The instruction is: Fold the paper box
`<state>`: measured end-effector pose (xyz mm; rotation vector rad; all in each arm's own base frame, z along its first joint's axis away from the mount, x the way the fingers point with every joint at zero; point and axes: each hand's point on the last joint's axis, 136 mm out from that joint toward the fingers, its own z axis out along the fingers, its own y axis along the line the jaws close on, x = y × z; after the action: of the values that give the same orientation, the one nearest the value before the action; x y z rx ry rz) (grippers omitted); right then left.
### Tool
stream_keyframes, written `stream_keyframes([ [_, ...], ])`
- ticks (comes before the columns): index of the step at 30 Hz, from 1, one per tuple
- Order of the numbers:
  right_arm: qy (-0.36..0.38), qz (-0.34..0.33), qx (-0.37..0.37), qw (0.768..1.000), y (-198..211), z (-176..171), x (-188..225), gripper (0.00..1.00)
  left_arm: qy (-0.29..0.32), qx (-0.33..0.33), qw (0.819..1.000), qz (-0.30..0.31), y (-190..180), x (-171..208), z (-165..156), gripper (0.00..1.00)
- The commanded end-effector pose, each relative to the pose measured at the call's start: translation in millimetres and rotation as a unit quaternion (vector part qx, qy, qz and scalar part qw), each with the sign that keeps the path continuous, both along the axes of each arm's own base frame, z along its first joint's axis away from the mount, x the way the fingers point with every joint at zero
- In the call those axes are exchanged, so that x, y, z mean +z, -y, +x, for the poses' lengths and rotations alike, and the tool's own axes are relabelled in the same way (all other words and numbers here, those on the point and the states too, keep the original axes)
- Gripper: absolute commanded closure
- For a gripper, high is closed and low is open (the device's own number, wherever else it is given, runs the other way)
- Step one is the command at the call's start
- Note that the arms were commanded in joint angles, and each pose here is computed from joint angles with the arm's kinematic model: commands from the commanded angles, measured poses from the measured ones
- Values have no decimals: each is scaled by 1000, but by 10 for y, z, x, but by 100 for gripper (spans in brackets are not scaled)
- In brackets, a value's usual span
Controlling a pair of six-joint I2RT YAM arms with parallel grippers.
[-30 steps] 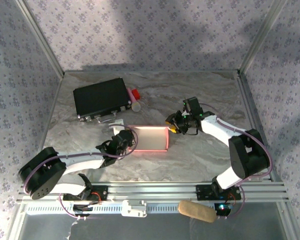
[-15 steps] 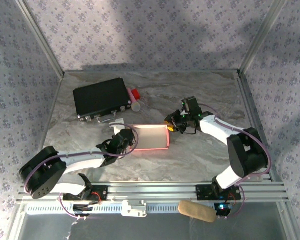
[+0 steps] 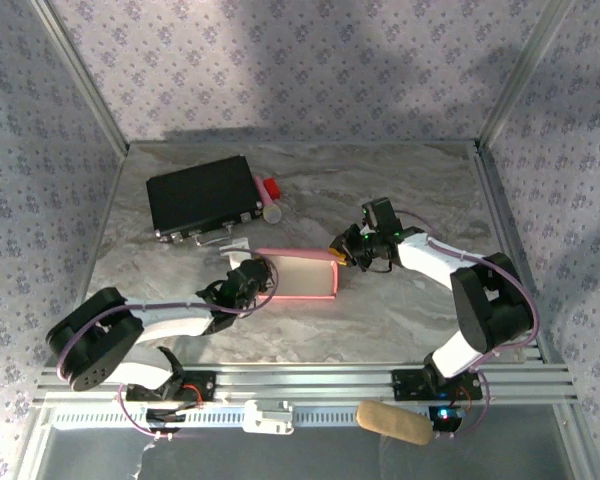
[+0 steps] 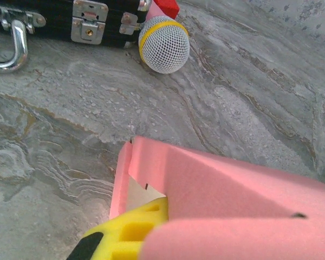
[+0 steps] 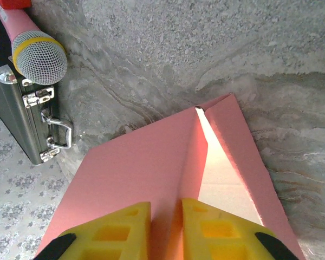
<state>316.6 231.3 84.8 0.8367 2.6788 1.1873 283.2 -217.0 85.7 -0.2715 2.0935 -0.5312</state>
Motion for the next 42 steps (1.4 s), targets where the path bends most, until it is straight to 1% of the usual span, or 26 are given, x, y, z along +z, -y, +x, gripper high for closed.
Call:
stream_keyframes([
  [1,7,-4,30,1000,-85,-104,-93,81,-62,-46,997,3,109,-326,-227,100],
  [7,21,-27,40,999,-39,-153,-154,81,-71,-42,997,14,64,-452,-313,100],
  [10,36,-30,45,998,-45,-147,-93,79,-69,-40,996,32,65,-431,-318,100],
  [15,45,-64,48,996,15,-165,8,79,-79,-30,995,57,35,-406,-322,100],
  [16,45,-71,53,995,24,-169,13,80,-83,-30,994,56,40,-404,-328,95],
  [18,42,-82,59,994,28,-178,-1,80,-93,-29,994,53,44,-389,-349,82],
  [20,39,-87,65,993,22,-193,-42,81,-104,-25,993,49,25,-372,-394,62],
  [23,32,-95,68,993,32,-217,-128,82,-114,-24,992,40,-18,-330,-480,42],
  [25,31,-97,66,993,41,-222,-165,82,-121,-38,992,26,-2,-297,-546,33],
  [27,29,-100,64,992,50,-221,-193,82,-131,-52,990,12,11,-256,-619,28],
  [30,28,-105,66,992,38,-214,-221,82,-150,-77,986,0,41,-214,-735,24],
  [37,27,-110,68,991,4,-199,-248,84,-182,-114,976,-33,14,-114,-987,22],
  [39,27,-115,67,991,11,-194,-245,84,-193,-121,973,-40,-17,-37,-1070,22],
  [42,29,-119,68,990,21,-183,-237,84,-192,-127,972,-47,-74,173,-1181,23],
])
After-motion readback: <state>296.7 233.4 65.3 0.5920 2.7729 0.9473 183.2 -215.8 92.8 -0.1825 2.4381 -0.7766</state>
